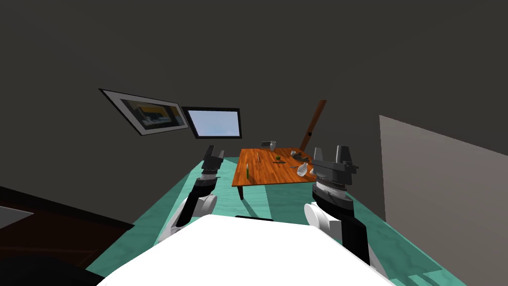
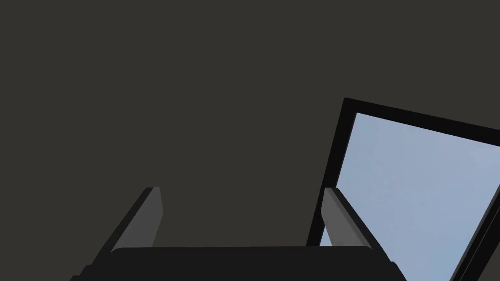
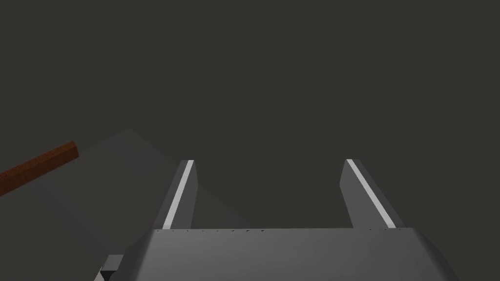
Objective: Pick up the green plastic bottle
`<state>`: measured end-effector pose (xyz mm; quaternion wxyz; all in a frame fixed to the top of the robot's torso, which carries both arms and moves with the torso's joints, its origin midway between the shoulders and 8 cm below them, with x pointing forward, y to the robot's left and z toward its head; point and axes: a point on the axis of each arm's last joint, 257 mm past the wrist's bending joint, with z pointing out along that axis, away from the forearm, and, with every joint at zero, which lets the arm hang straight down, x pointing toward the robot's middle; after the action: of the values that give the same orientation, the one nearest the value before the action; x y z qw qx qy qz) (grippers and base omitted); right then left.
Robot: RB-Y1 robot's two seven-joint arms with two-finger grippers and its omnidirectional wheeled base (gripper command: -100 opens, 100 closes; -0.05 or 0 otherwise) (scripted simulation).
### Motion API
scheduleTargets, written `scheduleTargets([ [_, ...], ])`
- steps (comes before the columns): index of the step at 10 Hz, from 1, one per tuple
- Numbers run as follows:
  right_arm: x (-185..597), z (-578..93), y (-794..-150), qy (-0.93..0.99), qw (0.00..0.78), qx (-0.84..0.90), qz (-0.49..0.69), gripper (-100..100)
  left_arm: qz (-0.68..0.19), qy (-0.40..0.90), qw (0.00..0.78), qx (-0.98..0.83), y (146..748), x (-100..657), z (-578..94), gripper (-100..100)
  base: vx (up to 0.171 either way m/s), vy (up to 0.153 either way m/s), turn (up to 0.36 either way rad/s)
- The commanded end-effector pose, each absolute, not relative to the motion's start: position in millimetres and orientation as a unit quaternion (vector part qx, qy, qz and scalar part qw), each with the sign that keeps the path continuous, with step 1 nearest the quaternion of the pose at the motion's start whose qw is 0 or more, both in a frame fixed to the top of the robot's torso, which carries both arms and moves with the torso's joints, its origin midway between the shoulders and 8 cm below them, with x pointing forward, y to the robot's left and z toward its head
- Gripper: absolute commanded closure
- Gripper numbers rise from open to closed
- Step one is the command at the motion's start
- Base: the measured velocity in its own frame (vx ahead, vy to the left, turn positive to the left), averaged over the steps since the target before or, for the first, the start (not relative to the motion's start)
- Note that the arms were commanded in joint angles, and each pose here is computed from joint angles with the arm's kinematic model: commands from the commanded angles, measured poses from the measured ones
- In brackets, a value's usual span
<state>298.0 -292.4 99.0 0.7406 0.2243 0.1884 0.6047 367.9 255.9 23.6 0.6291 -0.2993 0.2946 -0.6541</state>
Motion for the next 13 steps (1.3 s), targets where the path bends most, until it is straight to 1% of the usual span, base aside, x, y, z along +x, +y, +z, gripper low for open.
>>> scheduleTargets([
  [1, 298, 99, -292, 0.188, 0.741, 0.224, 0.605, 0, -0.668, 0.297, 0.605, -0.317, 256, 378, 9, -100, 0.019, -0.024, 0.002],
  [4, 298, 99, -292, 0.188, 0.741, 0.224, 0.605, 0, -0.694, 0.291, 0.552, -0.358, 258, 397, -19, -100, 0.019, -0.023, 0.002],
  [5, 298, 99, -292, 0.188, 0.741, 0.224, 0.605, 0, -0.694, 0.292, 0.552, -0.359, 259, 397, -20, -100, 0.01, -0.019, 0.003],
  [7, 298, 99, -292, 0.188, 0.741, 0.224, 0.605, 0, -0.71, 0.284, 0.512, -0.392, 260, 411, -43, -100, 0.015, -0.017, -0.004],
  [8, 298, 99, -292, 0.188, 0.741, 0.224, 0.605, 0, -0.71, 0.284, 0.512, -0.392, 260, 411, -43, -100, 0.017, -0.021, 0.0],
  [11, 298, 99, -292, 0.188, 0.741, 0.224, 0.605, 0, -0.731, 0.263, 0.448, -0.442, 262, 432, -76, -100, 0.019, -0.034, -0.011],
  [12, 298, 99, -292, 0.188, 0.741, 0.224, 0.605, 0, -0.729, 0.264, 0.445, -0.448, 263, 433, -82, -100, 0.018, -0.037, -0.002],
  [13, 298, 99, -292, 0.188, 0.741, 0.224, 0.605, 0, -0.736, 0.254, 0.422, -0.464, 263, 439, -91, -100, 0.019, -0.043, -0.013],
])
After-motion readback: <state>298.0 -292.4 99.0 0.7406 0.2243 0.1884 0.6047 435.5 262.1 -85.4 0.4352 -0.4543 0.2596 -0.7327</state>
